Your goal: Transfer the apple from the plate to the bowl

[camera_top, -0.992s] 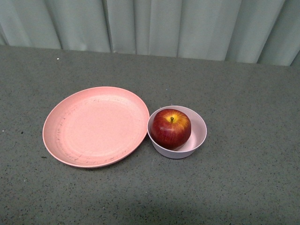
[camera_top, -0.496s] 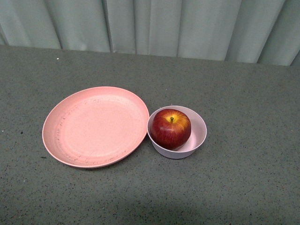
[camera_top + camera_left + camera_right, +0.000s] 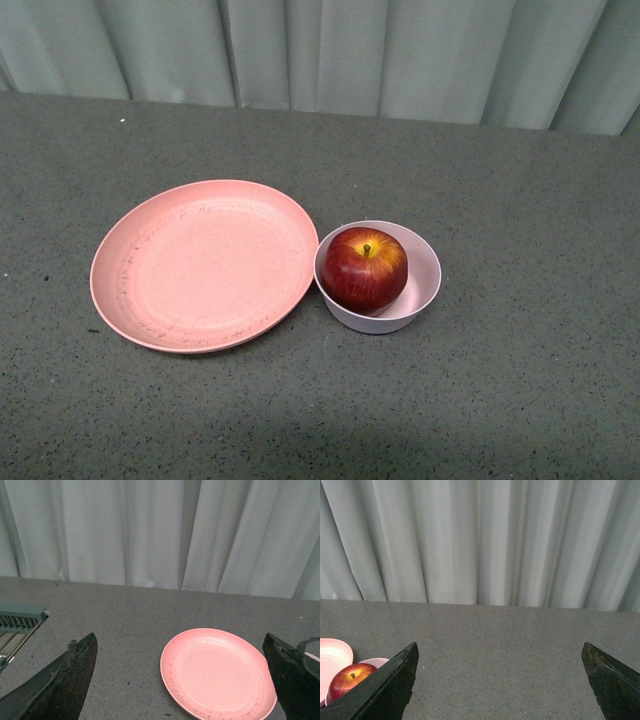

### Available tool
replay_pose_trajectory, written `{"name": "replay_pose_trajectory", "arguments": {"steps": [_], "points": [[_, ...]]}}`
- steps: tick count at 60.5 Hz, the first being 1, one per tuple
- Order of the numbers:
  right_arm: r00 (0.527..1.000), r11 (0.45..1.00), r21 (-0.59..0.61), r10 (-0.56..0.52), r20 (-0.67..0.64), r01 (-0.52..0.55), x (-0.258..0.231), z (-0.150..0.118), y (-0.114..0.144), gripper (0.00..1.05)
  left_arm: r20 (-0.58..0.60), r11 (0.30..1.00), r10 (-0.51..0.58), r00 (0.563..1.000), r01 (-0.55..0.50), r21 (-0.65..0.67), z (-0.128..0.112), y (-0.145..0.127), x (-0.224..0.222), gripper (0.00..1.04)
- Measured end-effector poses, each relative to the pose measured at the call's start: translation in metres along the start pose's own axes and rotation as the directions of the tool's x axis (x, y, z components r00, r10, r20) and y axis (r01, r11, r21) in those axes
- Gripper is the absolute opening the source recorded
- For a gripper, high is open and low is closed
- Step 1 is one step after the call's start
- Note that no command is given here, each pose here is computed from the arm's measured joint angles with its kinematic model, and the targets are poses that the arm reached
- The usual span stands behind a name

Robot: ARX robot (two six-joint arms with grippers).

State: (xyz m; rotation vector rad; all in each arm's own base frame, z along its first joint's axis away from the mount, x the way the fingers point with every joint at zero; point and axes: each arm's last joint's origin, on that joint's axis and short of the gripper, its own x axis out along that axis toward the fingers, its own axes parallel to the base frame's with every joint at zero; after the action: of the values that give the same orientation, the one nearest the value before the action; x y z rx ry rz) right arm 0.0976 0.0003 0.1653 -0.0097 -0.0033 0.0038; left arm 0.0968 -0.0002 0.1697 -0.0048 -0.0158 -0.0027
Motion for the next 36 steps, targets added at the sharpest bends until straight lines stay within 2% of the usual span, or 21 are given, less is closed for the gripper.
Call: {"name": "replay_pose_trajectory", "arguments": {"steps": [36], "points": [[1.000,1.000,0.000,0.000,0.000,0.000,0.0000,0.0000,0.0000,0.95,0.000,1.000,0.000,1.000,0.000,0.000,0.0000,0.0000,0.0000,0.98]]}}
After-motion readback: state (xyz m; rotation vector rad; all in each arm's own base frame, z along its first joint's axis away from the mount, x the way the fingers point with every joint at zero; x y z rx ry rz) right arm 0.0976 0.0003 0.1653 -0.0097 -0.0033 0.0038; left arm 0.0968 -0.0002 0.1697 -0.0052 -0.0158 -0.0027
